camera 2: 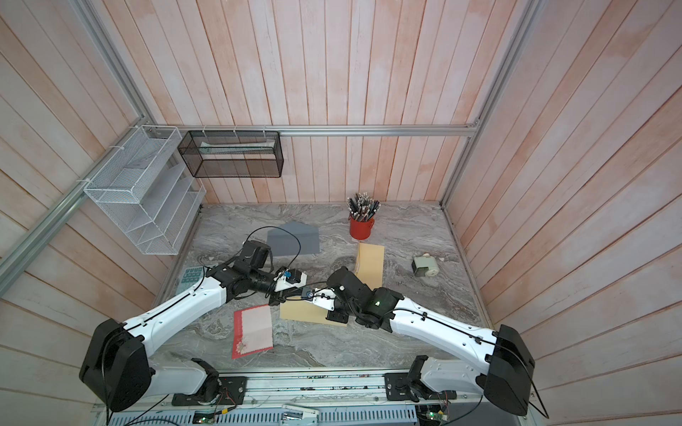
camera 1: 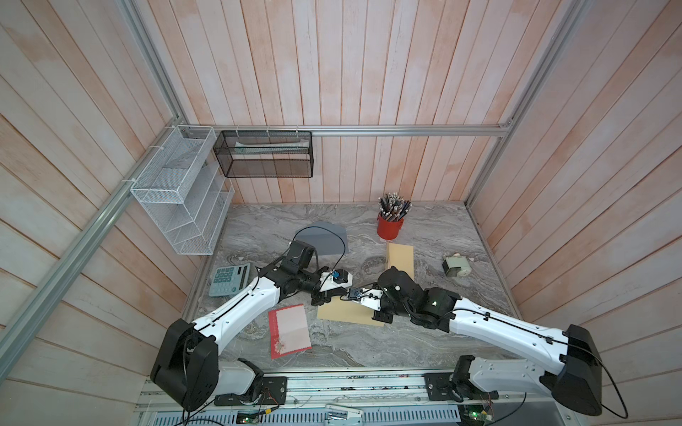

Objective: Fold the letter paper in half and place it into the envelope
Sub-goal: Place the letter paper in the envelope.

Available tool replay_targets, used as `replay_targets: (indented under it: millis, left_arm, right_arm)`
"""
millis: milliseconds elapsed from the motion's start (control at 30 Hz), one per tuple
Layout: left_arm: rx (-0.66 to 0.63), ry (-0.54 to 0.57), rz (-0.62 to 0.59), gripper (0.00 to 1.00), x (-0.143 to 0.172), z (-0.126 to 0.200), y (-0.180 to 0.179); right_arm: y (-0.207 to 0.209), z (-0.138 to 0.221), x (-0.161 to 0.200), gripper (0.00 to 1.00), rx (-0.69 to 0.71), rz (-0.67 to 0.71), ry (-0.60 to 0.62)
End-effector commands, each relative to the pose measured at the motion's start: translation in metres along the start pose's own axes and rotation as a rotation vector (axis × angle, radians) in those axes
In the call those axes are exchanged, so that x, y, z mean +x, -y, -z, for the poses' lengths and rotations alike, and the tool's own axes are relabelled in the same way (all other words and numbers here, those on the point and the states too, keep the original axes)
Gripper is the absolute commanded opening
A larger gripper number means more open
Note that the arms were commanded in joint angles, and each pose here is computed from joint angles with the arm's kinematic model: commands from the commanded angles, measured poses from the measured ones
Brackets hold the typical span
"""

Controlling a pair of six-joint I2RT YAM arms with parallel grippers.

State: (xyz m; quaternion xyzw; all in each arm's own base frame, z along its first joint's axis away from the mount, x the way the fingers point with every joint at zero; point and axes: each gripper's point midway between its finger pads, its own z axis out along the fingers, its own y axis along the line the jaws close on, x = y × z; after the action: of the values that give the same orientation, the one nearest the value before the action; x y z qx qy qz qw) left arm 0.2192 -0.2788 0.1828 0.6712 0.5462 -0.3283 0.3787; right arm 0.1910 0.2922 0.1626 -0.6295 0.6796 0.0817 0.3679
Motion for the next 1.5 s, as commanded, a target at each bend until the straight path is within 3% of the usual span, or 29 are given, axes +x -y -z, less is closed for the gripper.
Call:
replay_targets:
  millis: [0,400,1100,1467]
  left_arm:
    - [0.007,0.056,-0.027,0.00,-0.019,0.004,-0.002]
    - [0.009,0.060,-0.024,0.00,-0.019,0.004,-0.001]
    - [0.013,0.076,-0.027,0.00,-0.023,0.005,-0.001]
    - [0.019,0.087,-0.021,0.00,-0.024,0.006,0.000]
  right_arm:
    - [0.000,-0.003,-0.005,0.00,-0.004,-0.018,-0.002]
    - [0.006,0.006,-0.003,0.00,0.048,-0.074,0.021]
    - [-0.013,-0.014,-0.005,0.00,-0.045,-0.156,0.023]
    - [-0.009,-0.019,-0.001,0.07,-0.007,-0.207,0.023]
